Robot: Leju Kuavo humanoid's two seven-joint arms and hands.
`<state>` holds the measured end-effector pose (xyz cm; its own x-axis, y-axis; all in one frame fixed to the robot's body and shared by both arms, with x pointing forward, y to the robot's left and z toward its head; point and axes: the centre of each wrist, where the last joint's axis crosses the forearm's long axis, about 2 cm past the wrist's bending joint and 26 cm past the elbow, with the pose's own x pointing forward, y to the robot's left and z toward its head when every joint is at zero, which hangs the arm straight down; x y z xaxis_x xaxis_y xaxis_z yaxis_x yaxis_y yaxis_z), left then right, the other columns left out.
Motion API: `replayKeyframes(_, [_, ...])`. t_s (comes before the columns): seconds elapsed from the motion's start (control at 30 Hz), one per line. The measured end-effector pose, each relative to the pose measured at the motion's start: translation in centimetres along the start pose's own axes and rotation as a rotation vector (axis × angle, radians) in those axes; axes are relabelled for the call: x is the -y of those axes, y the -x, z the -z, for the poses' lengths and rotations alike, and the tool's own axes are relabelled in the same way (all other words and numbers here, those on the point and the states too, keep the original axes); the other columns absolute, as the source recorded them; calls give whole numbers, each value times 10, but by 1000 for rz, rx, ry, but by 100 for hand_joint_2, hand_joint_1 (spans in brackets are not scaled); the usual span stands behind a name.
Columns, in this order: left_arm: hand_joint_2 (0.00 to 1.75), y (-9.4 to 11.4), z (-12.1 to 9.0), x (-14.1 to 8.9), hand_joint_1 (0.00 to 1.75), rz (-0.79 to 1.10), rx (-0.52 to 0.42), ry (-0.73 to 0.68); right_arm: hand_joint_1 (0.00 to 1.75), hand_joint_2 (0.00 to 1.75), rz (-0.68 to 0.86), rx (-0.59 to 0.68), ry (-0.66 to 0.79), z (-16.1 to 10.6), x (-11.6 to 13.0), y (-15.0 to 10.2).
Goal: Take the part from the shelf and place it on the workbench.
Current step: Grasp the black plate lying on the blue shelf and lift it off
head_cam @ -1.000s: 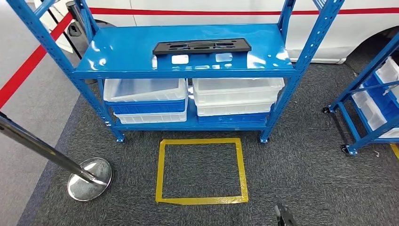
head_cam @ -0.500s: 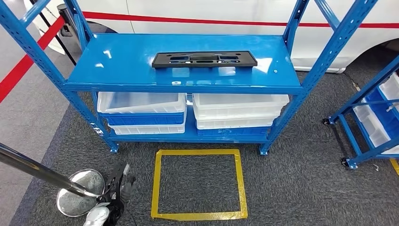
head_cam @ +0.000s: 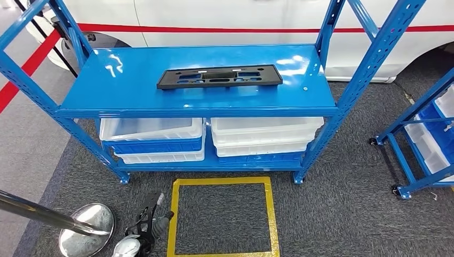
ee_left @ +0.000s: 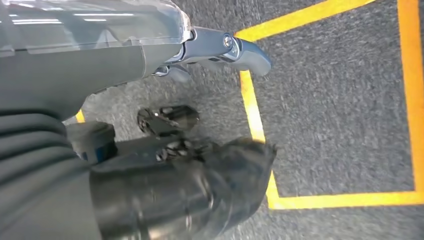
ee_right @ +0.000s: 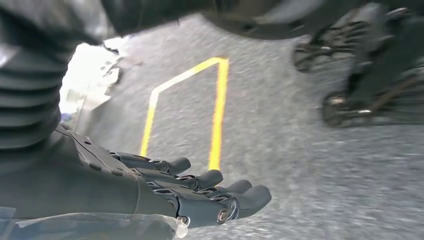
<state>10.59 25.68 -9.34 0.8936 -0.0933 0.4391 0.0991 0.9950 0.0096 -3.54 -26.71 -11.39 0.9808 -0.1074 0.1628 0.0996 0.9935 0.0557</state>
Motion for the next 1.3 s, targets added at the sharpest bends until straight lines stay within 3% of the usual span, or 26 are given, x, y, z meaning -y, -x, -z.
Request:
replayKeyframes(0.33, [0,-16,3,40,0,62,-46,54,0,0,34,372,-87,8,-41,-67])
replayKeyframes(0.5, [0,-16,3,46,0,64,-78,52,0,0,22,572,-134,8,-30,-94])
replayKeyframes(0.83, [0,-14,3,48,0,63,-109,56,0,0,-30,851,-199,-9,-1,-144])
replayKeyframes(1.07, [0,-10,2,47,0,70,-125,62,0,0,-118,1055,-247,-36,14,-179])
replayKeyframes(1.3, [0,-2,1,44,0,77,-156,82,0,0,-259,1292,-321,-80,17,-228])
